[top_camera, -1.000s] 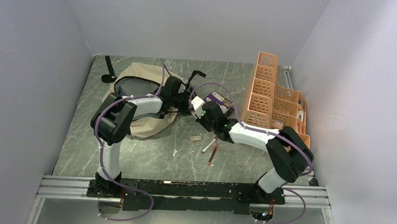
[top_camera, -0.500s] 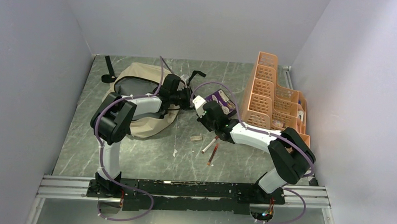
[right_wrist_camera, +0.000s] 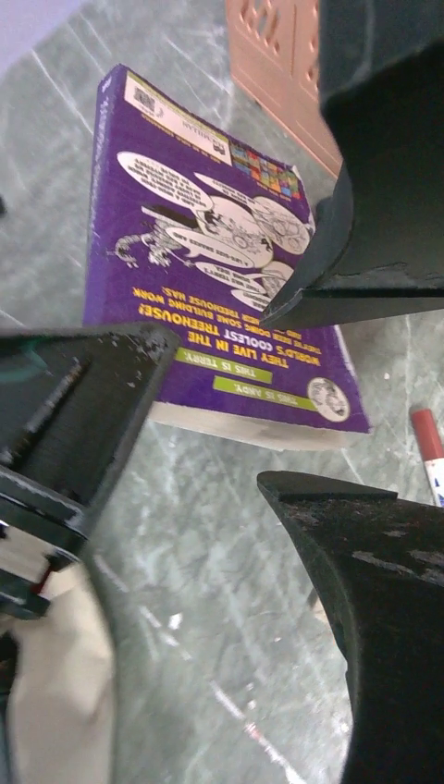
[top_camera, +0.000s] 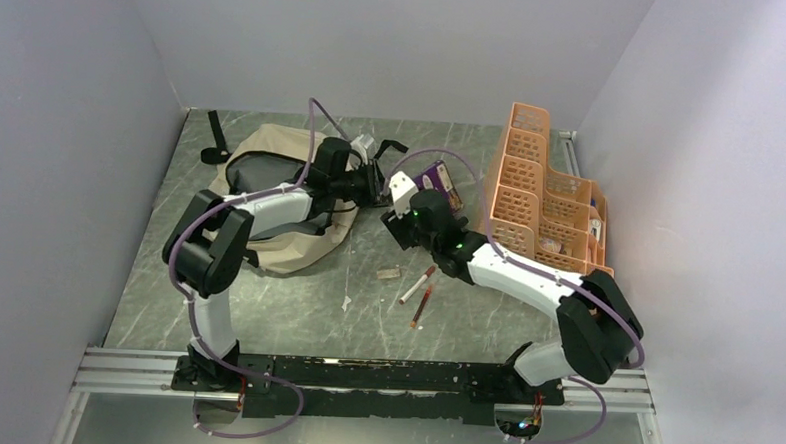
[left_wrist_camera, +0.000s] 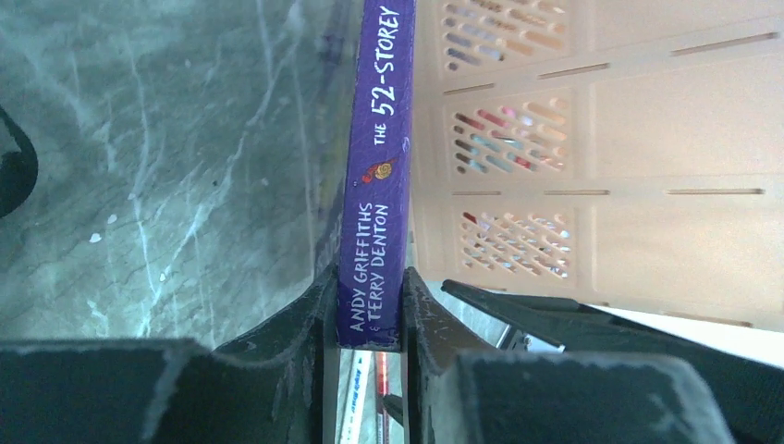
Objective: Pack the student bag
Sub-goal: Pick up the book from the center of the board.
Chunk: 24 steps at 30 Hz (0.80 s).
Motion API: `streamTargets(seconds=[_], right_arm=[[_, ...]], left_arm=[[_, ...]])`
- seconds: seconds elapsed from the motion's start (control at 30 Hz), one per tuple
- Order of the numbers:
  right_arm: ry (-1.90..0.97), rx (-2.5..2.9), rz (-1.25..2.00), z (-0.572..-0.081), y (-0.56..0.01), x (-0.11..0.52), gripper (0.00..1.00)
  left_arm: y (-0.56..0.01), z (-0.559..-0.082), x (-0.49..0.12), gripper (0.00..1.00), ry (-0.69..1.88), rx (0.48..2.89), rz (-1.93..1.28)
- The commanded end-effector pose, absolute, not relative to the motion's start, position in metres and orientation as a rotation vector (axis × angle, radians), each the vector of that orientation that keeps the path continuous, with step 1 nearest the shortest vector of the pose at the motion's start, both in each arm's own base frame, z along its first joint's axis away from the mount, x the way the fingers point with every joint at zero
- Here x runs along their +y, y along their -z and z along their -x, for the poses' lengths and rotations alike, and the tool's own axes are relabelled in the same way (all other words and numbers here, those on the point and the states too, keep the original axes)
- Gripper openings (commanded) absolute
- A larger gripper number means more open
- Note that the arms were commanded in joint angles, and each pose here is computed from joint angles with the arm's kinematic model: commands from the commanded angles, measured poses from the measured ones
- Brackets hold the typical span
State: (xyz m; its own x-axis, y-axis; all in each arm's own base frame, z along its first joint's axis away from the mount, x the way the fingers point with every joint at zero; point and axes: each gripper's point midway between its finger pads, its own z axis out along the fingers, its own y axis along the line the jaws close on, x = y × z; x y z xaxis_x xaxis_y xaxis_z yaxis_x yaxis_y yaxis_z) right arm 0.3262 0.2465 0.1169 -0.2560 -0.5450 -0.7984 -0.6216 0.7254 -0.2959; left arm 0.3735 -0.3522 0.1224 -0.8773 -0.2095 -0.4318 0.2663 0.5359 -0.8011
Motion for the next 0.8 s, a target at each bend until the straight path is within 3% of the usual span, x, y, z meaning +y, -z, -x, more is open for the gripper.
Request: streamTargets(seconds=[0.0,0.33,0.43,0.6,0.77], right_arm=[[-0.161,1.807,0.754,-0.338,-0.183,0.256,0.61],[-0.404,1.753,0.293,-0.35,-0.267,0.267,0.68],[-0.559,1.721,0.141,-0.348,-0.287,0.277,0.69],[-0.825,1.624,0.015,-0.345,-0.327,0.301,0.8],[-0.964,1.543,0.044,-0.341,-0.366,0.321,0.81]], left_arm=[[-0.19,-0.379,-0.349,0.05,1.345,2.065,-0.178],[-0.261,-0.385,-0.295,0.05,1.327,1.887,-0.156],[-0.29,-0.389,-0.266,0.05,1.244,1.819,-0.168],[-0.35,-0.378,-0.223,0.05,1.032,1.69,-0.249],[-0.391,-0.352,-0.204,0.05,0.879,1.596,-0.374]])
